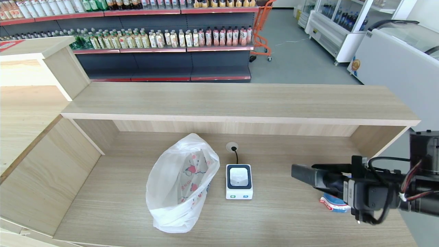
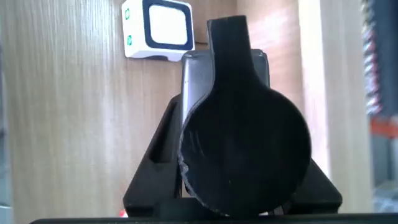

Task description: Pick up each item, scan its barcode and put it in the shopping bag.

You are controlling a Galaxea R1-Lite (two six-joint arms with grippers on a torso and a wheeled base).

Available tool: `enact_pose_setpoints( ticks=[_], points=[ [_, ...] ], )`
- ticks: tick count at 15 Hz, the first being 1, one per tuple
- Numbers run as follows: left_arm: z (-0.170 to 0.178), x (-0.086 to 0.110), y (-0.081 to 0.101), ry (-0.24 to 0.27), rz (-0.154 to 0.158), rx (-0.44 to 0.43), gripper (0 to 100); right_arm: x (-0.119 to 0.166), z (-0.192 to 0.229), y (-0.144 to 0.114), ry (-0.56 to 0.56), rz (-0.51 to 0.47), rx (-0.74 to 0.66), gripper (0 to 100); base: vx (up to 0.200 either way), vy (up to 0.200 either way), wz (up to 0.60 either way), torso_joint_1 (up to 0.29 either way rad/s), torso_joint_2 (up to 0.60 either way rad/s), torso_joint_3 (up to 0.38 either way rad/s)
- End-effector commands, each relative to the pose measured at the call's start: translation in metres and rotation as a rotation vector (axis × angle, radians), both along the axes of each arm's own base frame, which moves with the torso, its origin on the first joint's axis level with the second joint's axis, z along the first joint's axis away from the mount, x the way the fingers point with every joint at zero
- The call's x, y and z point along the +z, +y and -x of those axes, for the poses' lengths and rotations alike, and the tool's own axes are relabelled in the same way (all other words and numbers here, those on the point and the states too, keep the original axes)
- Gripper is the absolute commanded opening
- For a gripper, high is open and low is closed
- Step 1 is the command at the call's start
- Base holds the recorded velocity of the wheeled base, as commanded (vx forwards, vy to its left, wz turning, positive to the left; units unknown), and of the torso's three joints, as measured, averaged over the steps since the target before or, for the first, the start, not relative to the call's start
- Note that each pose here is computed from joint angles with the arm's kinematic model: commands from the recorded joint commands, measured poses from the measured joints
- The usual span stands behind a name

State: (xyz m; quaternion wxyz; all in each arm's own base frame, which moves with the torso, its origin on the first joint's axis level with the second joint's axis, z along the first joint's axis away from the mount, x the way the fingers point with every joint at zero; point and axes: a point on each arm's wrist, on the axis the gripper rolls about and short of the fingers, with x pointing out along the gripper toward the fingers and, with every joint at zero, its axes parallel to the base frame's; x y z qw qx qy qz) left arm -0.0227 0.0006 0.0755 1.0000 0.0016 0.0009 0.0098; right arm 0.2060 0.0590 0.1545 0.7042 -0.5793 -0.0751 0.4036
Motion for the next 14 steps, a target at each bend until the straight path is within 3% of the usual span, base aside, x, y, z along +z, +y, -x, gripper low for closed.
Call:
enact_pose_setpoints(
  ticks=[1,2,3,4,7,9,14],
  points=[
    [0.0,0.0,0.0,0.0,0.0,0.0,100,-0.007,0.01,0.009,-0.28,0.188,0.41,0,0.0,0.0,0.0,0.0,0.0,0.0],
    [0.0,0.0,0.0,0.0,0.0,0.0,100,-0.019,0.011,0.018,-0.291,0.253,0.507,0,0.0,0.0,0.0,0.0,0.0,0.0],
    [0.0,0.0,0.0,0.0,0.0,0.0,100,-0.037,0.009,0.029,-0.358,0.382,0.647,0,0.0,0.0,0.0,0.0,0.0,0.0],
    [0.0,0.0,0.0,0.0,0.0,0.0,100,-0.044,0.007,0.039,-0.441,0.441,0.749,0,0.0,0.0,0.0,0.0,0.0,0.0],
    [0.0,0.0,0.0,0.0,0.0,0.0,100,-0.055,0.019,0.078,-0.546,0.449,0.973,0,0.0,0.0,0.0,0.0,0.0,0.0],
    [0.0,0.0,0.0,0.0,0.0,0.0,100,-0.063,0.029,0.101,-0.638,0.371,1.125,0,0.0,0.0,0.0,0.0,0.0,0.0],
    [0.0,0.0,0.0,-0.002,0.0,0.0,100,-0.057,0.026,0.093,-0.714,0.353,1.124,0,0.0,0.0,0.0,0.0,0.0,0.0]
  ],
)
